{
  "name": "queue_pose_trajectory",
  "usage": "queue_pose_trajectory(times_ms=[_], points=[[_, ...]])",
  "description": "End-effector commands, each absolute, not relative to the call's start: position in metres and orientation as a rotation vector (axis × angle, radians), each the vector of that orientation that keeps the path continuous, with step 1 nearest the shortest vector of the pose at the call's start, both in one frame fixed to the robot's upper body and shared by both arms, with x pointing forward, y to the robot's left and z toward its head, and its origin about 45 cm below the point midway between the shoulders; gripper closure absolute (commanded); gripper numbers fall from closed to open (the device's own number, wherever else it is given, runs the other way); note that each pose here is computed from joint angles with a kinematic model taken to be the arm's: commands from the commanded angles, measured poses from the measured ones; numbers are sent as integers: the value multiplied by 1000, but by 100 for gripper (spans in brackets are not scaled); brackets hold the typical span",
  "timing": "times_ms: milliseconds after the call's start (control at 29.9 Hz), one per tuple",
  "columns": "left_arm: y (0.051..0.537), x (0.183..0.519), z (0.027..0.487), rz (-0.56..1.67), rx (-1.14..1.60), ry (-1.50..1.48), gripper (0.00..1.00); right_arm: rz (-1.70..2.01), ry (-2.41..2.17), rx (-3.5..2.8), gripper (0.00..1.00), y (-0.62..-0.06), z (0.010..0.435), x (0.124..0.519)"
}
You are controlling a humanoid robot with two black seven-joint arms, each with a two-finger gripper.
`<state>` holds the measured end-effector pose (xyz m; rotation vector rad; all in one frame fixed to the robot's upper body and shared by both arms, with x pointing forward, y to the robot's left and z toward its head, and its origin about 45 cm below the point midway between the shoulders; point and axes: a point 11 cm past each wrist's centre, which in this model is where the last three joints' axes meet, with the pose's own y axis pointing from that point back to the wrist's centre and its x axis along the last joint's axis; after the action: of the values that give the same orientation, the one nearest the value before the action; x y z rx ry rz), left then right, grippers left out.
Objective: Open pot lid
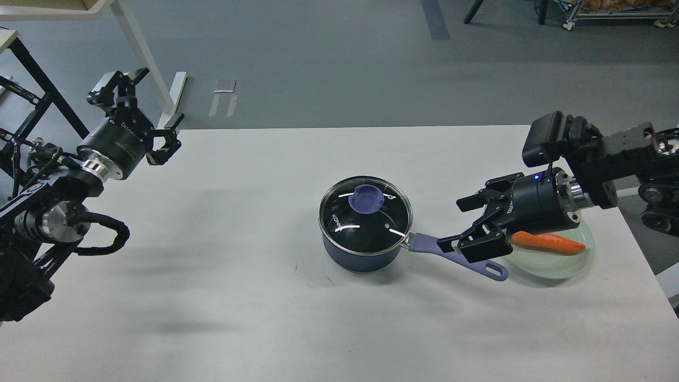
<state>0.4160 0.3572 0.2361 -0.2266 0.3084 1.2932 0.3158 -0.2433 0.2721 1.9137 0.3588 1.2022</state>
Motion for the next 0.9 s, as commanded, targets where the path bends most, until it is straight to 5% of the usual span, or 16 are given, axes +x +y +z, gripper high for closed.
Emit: queue_pose_trajectory(times_ms=[0, 568, 869], points=[[357, 417, 237, 1299, -226, 304, 1, 1187, 430, 1891, 0, -241, 258, 311], [348, 417, 242, 1292, -236, 297, 1, 1186, 518, 1784, 3, -253, 219, 321], [349, 417, 243, 1295, -236, 295, 1, 1178, 538, 1771, 15, -252, 207, 323]])
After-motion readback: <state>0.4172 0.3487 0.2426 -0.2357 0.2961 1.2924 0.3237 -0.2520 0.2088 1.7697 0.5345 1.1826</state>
